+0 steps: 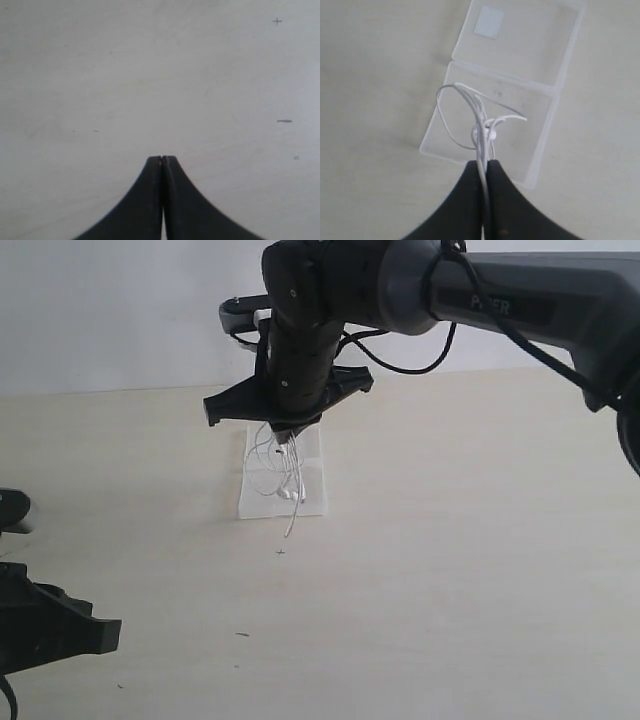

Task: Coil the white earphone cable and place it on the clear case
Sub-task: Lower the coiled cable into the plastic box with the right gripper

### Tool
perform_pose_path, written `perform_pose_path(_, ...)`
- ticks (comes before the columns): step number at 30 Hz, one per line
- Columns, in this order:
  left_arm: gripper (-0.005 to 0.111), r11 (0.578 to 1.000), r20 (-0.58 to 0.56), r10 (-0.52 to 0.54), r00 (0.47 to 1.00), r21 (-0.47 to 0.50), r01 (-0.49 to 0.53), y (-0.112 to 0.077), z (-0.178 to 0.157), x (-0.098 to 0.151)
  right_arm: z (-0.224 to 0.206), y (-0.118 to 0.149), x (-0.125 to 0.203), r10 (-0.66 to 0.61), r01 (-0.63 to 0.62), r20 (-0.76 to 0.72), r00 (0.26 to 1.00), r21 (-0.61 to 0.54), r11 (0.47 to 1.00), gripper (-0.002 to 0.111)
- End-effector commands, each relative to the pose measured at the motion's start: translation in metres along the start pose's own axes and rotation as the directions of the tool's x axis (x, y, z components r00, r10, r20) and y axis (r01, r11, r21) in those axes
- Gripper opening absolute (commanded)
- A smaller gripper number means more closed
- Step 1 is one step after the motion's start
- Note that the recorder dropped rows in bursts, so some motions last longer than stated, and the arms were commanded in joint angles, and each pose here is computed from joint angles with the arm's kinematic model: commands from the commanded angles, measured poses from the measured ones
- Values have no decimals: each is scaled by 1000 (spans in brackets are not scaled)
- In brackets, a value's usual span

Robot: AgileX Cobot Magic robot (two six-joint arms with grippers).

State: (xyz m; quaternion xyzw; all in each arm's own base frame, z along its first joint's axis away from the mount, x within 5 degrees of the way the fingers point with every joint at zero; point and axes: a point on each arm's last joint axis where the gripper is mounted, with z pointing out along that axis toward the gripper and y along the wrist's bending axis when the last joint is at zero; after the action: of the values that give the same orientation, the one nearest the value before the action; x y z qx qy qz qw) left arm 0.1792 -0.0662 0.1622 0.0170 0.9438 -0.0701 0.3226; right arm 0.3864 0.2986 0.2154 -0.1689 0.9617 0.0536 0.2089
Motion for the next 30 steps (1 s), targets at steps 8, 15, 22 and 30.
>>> perform_pose_path(8, 0, 1000, 0, -6, 1000, 6, 6, 0, -1, 1, 28, -4, -3, -10, 11, 30, 999, -8, 1000, 0)
perform_pose_path(15, 0, 1000, 0, -6, 1000, 6, 6, 0, -1, 1, 38, -24, -10, 57, -56, 67, 996, -5, 998, 0)
perform_pose_path(22, 0, 1000, 1, -6, 1000, 9, 6, -1, -1, 1, 20, -24, -30, 84, -79, 146, 986, -40, 996, 0)
perform_pose_path(30, 0, 1000, 1, -6, 1000, 9, 6, -1, -1, 1, 29, -20, -39, 88, -80, 170, 981, -53, 995, 0)
